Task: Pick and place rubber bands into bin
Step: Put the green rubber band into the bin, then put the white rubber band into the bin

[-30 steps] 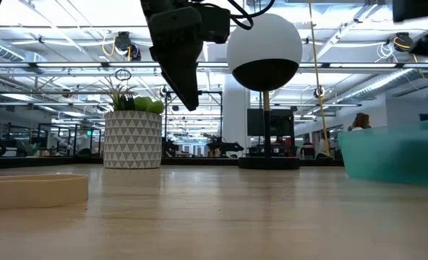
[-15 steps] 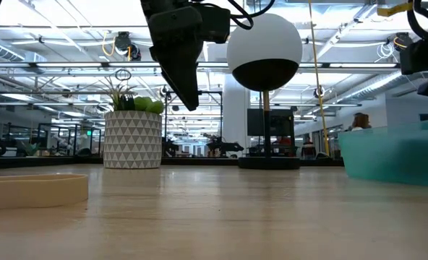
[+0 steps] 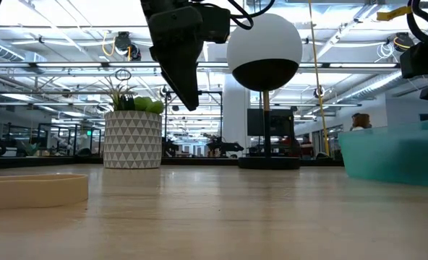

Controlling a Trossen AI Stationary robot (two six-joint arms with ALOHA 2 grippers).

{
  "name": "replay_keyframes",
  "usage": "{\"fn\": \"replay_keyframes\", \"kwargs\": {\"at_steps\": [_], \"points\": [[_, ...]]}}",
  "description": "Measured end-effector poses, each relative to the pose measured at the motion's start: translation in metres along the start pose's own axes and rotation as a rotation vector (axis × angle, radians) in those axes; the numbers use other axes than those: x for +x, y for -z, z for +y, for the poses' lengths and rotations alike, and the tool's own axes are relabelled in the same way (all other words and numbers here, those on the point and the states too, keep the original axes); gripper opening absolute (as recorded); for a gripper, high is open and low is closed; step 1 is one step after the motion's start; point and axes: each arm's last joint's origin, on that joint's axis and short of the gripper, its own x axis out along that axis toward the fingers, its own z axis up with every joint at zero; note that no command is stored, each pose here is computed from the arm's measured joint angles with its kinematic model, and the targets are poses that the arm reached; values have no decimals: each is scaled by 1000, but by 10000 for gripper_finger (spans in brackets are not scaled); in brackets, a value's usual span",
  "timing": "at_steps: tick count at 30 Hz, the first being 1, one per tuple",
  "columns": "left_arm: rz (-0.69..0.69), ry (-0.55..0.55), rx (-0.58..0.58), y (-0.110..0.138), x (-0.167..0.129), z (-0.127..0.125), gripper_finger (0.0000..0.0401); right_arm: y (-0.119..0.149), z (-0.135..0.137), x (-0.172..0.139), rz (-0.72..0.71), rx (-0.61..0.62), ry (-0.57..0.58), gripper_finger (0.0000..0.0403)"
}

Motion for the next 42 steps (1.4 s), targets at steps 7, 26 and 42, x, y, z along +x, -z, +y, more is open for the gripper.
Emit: {"fn": "replay_keyframes", "kwargs": {"at_steps": [7,26,42], "points": [[0,0,4,0,0,0,246,0,-2,-4,-7,26,-11,134],[214,32,-1,21,-3,-3,246,-12,-9,-44,-262,23,-195,150],[206,14,-72,68,-31,-103,246,-24,3,-51,-460,-133,-236,149]]}}
